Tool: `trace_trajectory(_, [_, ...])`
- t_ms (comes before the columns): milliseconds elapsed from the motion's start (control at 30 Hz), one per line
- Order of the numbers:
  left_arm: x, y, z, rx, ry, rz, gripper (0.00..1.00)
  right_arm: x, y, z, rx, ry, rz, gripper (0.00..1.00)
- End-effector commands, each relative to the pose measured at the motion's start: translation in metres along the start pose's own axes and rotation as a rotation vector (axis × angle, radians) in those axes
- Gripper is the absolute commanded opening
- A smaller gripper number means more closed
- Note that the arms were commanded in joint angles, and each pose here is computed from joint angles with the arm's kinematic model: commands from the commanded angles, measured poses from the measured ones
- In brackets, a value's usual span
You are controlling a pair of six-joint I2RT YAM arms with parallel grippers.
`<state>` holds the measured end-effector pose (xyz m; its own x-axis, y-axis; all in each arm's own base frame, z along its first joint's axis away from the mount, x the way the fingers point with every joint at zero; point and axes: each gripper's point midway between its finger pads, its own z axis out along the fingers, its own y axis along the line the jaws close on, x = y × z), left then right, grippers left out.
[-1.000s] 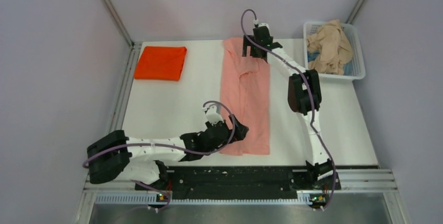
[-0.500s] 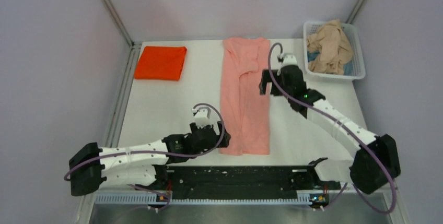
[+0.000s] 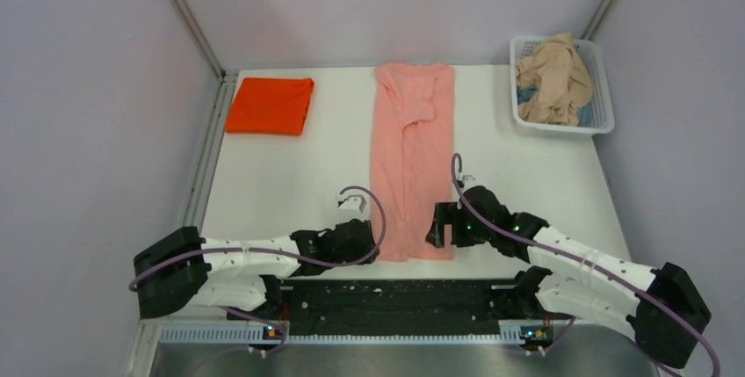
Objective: Fold and stack the t-shirts
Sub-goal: Grab the bottom of the folded rectangular tshirt with both arms, then fold the folded rectangular tshirt in 1/3 of the way
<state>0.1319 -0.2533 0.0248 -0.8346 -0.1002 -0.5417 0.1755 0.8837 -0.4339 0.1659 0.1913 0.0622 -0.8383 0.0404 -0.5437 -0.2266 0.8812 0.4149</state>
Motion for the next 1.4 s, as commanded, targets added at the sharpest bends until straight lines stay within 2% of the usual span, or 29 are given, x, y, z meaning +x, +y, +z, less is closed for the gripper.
trace_trajectory(0, [0.013, 0.01, 0.004, -0.03, 0.049, -0.007, 0.3, 0.049, 0.006, -0.009, -0.012, 0.177, 0.034, 0.84])
trace_trajectory(167, [0.012, 0.015, 0.004, -0.054, 0.037, -0.033, 0.01, 0.074, -0.006, -0.013, 0.05, 0.253, 0.04, 0.76])
trace_trajectory(467, [0.012, 0.014, 0.002, -0.039, 0.029, -0.05, 0.0, 0.07, -0.023, 0.009, 0.129, 0.188, 0.044, 0.59])
trace_trajectory(500, [0.013, 0.015, 0.002, -0.04, 0.032, -0.053, 0.0, 0.069, -0.024, 0.012, 0.138, 0.184, 0.047, 0.53])
trace_trajectory(700, [0.019, 0.019, -0.002, -0.056, 0.068, -0.06, 0.0, 0.073, -0.023, 0.005, 0.125, 0.193, 0.054, 0.0])
trace_trajectory(867, [0.033, 0.008, -0.009, 0.046, 0.131, -0.036, 0.0, 0.087, -0.004, -0.014, -0.008, 0.22, 0.029, 0.0])
trace_trajectory(967, [0.028, -0.003, -0.011, 0.101, 0.118, -0.011, 0.0, 0.085, 0.001, -0.02, -0.052, 0.188, 0.044, 0.0])
trace_trajectory(1167, [-0.014, -0.029, -0.015, 0.123, -0.006, 0.053, 0.0, 0.037, 0.012, -0.023, -0.044, -0.004, 0.033, 0.0])
trace_trajectory(1367, [-0.073, -0.048, -0.021, 0.116, -0.172, 0.028, 0.0, -0.017, 0.023, -0.025, 0.017, -0.166, -0.025, 0.0])
